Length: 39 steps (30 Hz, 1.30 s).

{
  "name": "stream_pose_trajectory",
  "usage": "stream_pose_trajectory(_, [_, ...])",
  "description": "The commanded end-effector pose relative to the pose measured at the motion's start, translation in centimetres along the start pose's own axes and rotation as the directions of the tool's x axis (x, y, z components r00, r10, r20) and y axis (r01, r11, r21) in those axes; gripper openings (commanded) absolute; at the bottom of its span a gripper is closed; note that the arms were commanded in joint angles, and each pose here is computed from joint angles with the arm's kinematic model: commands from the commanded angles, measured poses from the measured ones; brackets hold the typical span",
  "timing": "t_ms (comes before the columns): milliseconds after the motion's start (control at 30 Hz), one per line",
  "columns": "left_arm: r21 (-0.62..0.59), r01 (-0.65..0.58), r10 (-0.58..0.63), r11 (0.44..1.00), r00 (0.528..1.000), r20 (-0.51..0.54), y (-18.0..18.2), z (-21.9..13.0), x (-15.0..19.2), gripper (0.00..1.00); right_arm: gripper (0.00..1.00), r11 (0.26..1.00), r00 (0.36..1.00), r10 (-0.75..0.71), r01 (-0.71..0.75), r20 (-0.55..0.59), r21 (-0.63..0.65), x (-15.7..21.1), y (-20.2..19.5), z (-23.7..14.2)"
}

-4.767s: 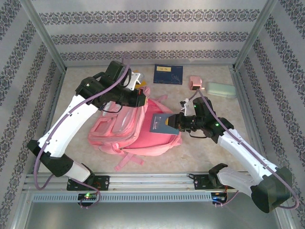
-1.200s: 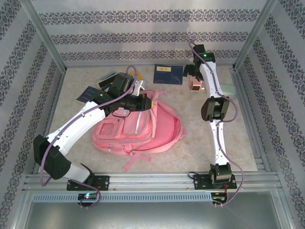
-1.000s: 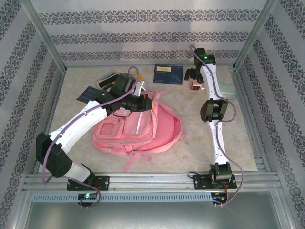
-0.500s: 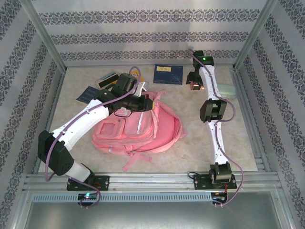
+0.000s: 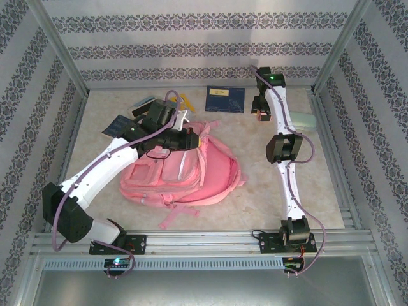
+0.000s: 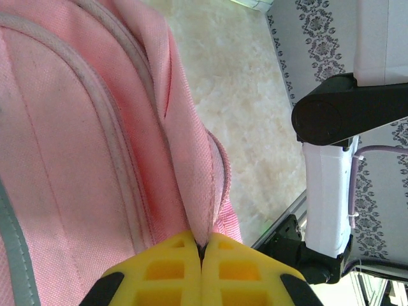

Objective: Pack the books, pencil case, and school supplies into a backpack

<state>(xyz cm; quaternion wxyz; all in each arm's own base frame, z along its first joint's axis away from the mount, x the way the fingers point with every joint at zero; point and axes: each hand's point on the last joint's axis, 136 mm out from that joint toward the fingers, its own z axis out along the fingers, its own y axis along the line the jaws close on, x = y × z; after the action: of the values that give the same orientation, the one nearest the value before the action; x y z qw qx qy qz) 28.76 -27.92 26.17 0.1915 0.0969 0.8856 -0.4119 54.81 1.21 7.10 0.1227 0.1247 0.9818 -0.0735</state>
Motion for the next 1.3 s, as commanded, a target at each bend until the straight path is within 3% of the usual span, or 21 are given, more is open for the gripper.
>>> stream_pose_trajectory(0, [0.008,-0.061,0.060,0.998,0.995,0.084,-0.5,-1.7,-1.2,0.00,0.64,0.999,0.997,-0.015,0.012,0.078,0.044,0.1,-0.5,-6.4])
stream_pose_trajectory(200, [0.027,-0.082,0.079,0.996,0.991,0.109,-1.0,-2.2,-1.1,0.00,0.64,0.997,0.997,-0.039,0.035,0.061,0.073,2.1,-0.1,-9.5])
stream_pose_trajectory(333, [0.043,-0.083,0.078,0.996,0.989,0.122,-1.2,-2.5,-1.0,0.00,0.64,0.980,0.993,-0.119,0.118,-0.005,0.161,4.4,-0.2,-10.5])
stream_pose_trajectory(433, [0.049,-0.077,0.071,0.996,0.990,0.125,-1.3,-2.7,-0.9,0.00,0.64,0.967,0.989,-0.146,0.141,0.008,0.213,4.8,-0.3,-11.9])
stream_pose_trajectory(833, [0.075,-0.070,0.060,0.995,0.990,0.129,-2.0,-3.0,-0.6,0.00,0.66,0.945,0.973,-0.230,0.225,-0.005,0.239,10.2,-2.5,-21.1])
stream_pose_trajectory(1000, [0.085,-0.070,0.061,0.994,0.992,0.112,-2.3,-2.6,-0.4,0.00,0.66,0.976,0.987,-0.157,0.149,0.037,0.160,13.6,-1.9,-20.1])
stream_pose_trajectory(1267, [0.088,-0.052,0.045,0.995,0.996,0.079,-2.5,-2.2,-0.1,0.00,0.67,0.995,0.995,-0.031,0.040,0.098,-0.086,19.5,-1.8,-15.5])
